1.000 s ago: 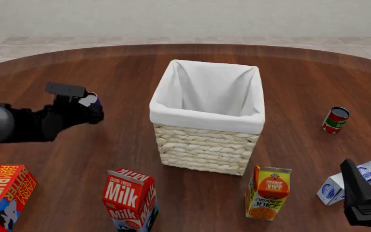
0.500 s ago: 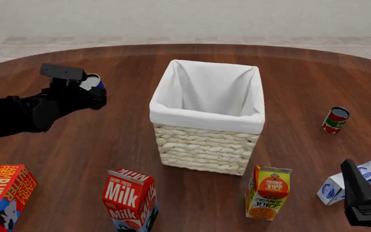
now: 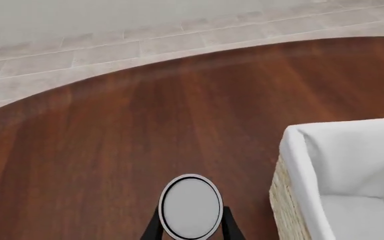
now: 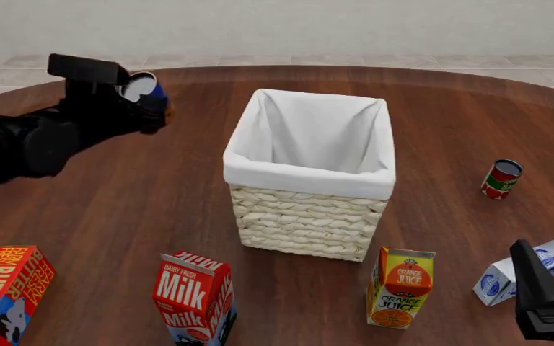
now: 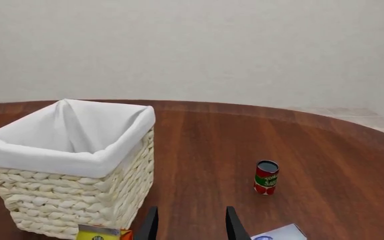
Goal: Pick up the alphabet soup and the tomato sauce, and put them in the basket.
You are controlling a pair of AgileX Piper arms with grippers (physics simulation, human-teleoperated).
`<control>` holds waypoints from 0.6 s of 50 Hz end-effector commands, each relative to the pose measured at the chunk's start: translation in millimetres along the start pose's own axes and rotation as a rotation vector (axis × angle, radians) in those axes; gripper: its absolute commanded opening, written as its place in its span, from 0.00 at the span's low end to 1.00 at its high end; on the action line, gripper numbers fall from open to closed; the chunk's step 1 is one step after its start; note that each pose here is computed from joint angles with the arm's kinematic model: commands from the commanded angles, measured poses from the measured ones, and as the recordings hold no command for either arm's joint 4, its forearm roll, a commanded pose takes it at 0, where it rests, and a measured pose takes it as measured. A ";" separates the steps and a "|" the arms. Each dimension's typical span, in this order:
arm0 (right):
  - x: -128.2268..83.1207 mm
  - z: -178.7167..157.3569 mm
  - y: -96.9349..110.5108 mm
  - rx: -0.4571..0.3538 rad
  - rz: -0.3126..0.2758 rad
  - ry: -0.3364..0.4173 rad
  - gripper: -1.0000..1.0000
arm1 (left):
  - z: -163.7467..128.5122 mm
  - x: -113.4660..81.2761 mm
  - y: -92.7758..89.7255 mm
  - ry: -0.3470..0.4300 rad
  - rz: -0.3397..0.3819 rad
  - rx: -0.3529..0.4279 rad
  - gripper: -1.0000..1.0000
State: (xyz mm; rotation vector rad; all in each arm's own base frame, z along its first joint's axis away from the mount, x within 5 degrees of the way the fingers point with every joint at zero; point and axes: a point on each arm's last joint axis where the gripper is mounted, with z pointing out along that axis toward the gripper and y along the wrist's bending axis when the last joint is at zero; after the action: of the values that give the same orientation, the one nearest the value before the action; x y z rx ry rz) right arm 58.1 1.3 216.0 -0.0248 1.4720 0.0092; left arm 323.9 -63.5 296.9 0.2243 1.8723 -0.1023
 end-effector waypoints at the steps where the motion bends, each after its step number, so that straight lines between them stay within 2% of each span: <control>1: 0.0 0.0 0.0 -0.001 0.000 0.000 1.00 | -15.0 -23.4 -10.9 -0.058 0.012 0.033 0.00; 18: 0.2 -0.3 0.1 -0.002 -0.001 0.000 1.00 | -28.6 -43.3 -31.4 -0.097 0.022 0.097 0.00; 30: 0.4 -1.2 0.2 -0.003 0.001 -0.001 1.00 | -41.5 -64.9 -55.0 -0.122 0.018 0.175 0.00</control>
State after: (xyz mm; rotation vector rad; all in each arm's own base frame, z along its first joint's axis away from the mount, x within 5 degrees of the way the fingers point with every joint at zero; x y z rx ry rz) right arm 57.6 1.4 215.7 -0.0265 1.4720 0.0107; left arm 302.0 -100.8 348.1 0.3012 1.7821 -0.2205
